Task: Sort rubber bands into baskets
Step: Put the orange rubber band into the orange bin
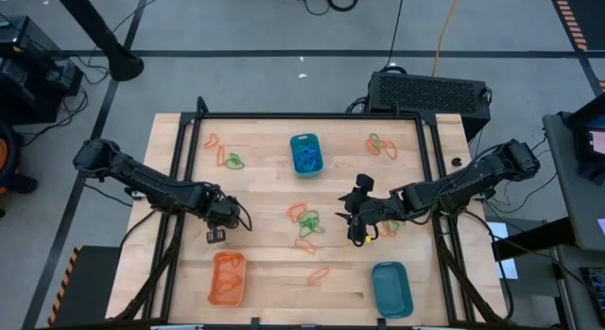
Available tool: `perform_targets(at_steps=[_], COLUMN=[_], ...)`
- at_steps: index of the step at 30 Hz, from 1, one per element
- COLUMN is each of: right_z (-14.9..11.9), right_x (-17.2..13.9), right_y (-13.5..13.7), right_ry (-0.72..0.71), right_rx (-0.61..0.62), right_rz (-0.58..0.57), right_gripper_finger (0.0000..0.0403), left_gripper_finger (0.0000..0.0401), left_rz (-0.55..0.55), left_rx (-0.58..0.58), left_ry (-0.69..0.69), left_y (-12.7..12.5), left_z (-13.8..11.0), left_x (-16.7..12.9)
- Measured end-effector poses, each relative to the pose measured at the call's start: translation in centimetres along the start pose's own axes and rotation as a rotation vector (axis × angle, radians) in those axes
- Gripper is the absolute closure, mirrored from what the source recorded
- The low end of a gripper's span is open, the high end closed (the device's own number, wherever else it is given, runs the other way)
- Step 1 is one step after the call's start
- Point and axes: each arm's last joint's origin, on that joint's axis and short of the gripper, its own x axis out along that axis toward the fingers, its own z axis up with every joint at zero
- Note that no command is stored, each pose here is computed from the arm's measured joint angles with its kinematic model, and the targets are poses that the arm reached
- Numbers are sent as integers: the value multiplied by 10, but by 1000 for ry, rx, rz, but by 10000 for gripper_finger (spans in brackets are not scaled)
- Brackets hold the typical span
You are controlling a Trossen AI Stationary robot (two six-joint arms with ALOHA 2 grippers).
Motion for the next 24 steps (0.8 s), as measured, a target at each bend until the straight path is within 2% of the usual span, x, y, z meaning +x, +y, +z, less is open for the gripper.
perform_targets(at_steps=[4,8,13,24], right_z=[0,0,0,0], right_x=[0,0,0,0], right_y=[0,0,0,0], right_ry=[0,0,0,0], right_rx=[0,1,1,-3], right_rz=[0,0,0,0], right_gripper_finger=[209,209,209,209], left_gripper_finger=[392,397,399,400], left_rz=[3,19,22,-42], left_rx=[0,7,16,92], left_ry=[3,-3,-19,-186], left_y=[0,-2,-7,-28], left_z=[0,5,15,38], left_x=[0,-11,-34,-87])
